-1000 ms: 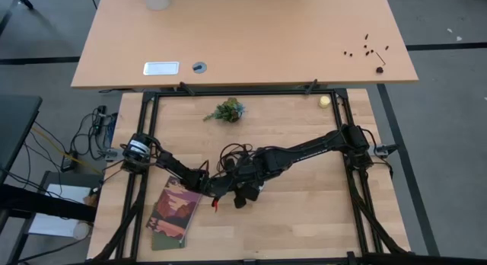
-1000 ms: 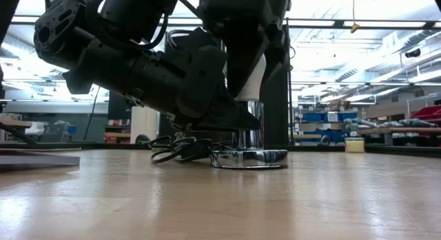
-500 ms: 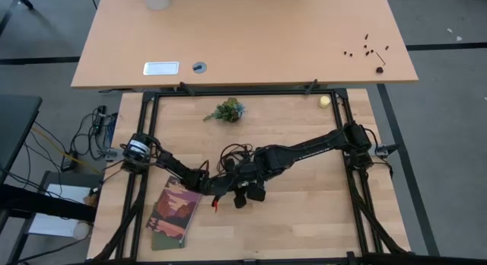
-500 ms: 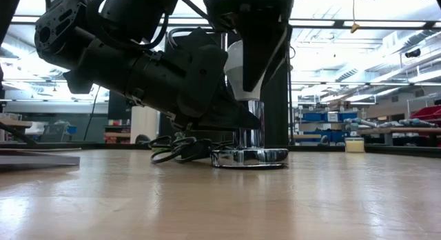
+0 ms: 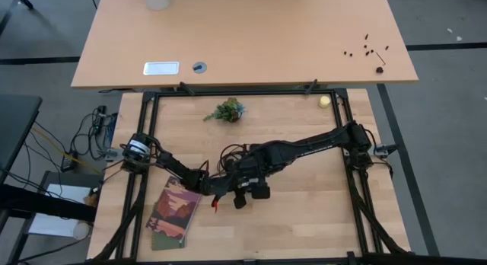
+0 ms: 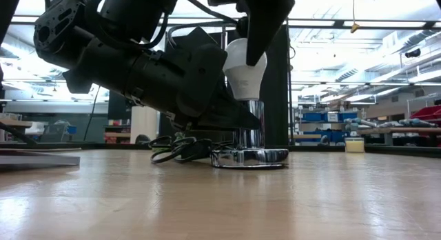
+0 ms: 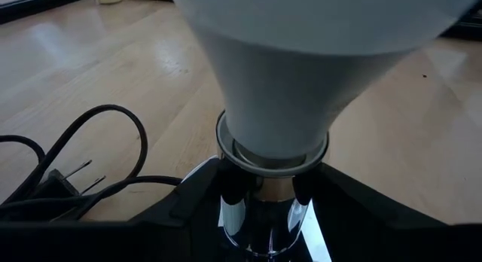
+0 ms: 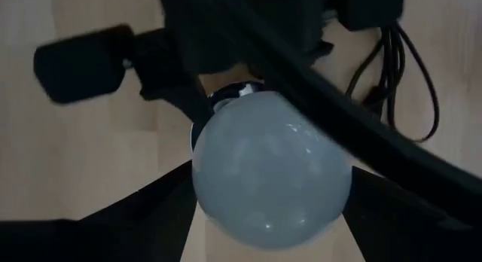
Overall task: Screw lightbulb
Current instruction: Insert the white lightbulb into the lamp socket
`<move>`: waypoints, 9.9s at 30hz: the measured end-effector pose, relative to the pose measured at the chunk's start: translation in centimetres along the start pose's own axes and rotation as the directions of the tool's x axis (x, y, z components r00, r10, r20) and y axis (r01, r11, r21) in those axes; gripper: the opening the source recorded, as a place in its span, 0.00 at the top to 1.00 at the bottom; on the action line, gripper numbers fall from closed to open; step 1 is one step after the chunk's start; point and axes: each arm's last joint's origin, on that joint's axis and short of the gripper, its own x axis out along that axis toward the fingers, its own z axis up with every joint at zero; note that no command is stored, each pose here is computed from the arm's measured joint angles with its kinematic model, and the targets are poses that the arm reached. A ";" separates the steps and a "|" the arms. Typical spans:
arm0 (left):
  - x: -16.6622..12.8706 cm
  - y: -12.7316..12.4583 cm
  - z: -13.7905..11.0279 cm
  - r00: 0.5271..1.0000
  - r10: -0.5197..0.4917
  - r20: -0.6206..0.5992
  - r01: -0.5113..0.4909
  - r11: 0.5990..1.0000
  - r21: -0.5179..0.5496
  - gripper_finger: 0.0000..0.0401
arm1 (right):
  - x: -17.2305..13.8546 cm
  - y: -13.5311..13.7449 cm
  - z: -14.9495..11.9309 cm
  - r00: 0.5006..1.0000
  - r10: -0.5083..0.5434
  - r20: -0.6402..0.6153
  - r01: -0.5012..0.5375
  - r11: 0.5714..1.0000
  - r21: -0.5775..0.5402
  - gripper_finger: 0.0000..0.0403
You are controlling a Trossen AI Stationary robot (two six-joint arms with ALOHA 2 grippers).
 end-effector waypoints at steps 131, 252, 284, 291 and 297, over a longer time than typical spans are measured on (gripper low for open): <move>0.1 0.1 0.2 1.000 0.000 0.013 0.000 0.999 -0.041 0.53 | 2.1 1.3 -2.7 0.975 -0.109 0.193 0.168 0.931 -0.323 0.30; 0.0 0.1 -0.1 1.000 0.022 -0.007 -0.022 1.000 -0.021 0.53 | -0.4 8.5 -6.3 0.997 -0.051 -0.059 0.064 0.969 0.239 0.15; -0.9 -1.8 -0.5 0.979 -0.193 -0.060 0.197 0.976 0.093 0.53 | 8.5 11.1 -14.3 0.708 -0.232 0.667 0.121 0.970 0.210 0.15; -0.9 -1.9 -0.6 0.970 -0.231 -0.072 0.237 0.967 0.092 0.53 | 8.4 9.5 -12.3 0.693 -0.165 0.702 0.076 0.985 0.157 0.15; -1.1 -2.1 -0.7 0.965 -0.250 -0.077 0.256 0.962 0.094 0.53 | 8.4 8.3 -11.4 0.696 -0.112 0.709 0.042 0.992 0.115 0.15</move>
